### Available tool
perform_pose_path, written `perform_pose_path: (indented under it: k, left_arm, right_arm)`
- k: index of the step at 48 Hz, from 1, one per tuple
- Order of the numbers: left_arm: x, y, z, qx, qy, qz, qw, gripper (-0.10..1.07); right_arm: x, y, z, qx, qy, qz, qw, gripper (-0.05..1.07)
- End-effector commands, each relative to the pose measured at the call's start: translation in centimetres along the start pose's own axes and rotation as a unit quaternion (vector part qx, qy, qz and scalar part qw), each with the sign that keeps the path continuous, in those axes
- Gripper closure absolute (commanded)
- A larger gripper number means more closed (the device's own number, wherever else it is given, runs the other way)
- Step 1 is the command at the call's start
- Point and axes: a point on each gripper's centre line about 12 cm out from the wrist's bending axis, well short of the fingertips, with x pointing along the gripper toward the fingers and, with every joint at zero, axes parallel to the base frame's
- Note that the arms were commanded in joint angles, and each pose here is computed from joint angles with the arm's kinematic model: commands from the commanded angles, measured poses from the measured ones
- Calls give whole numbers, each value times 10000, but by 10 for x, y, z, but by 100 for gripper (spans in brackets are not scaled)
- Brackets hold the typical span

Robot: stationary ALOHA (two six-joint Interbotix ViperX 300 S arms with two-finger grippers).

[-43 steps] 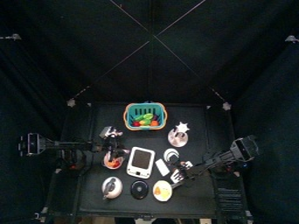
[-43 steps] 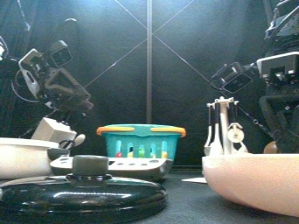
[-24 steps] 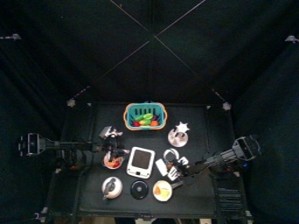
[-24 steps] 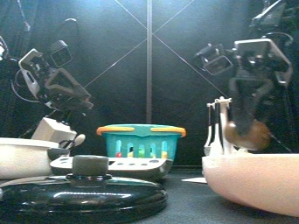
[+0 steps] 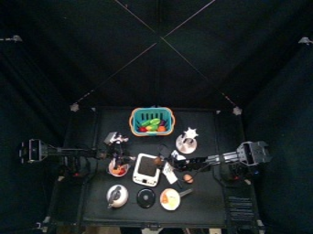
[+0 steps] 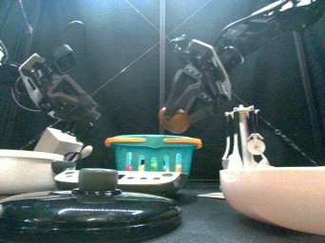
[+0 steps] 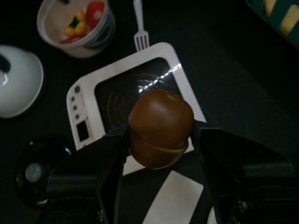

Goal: Place kiwi onto stove

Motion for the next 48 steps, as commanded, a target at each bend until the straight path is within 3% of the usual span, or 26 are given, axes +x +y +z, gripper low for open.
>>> perform_pose_path:
  k: [1,20,36,48]
  left_arm:
    - [2,-1,6,12,-92,-26,10000,21]
    - [2,0,6,20,-101,-20,9999,21]
    - [0,-1,2,19,-40,-20,10000,21]
    - [0,-1,2,25,-38,-23,10000,21]
  right_arm:
    - [2,-1,18,532,-89,69,9985,39]
    - [43,25,22,1914,294,377,9803,38]
    - [62,25,10,2560,522,446,9642,38]
    - [73,23,4,2746,634,356,9588,32]
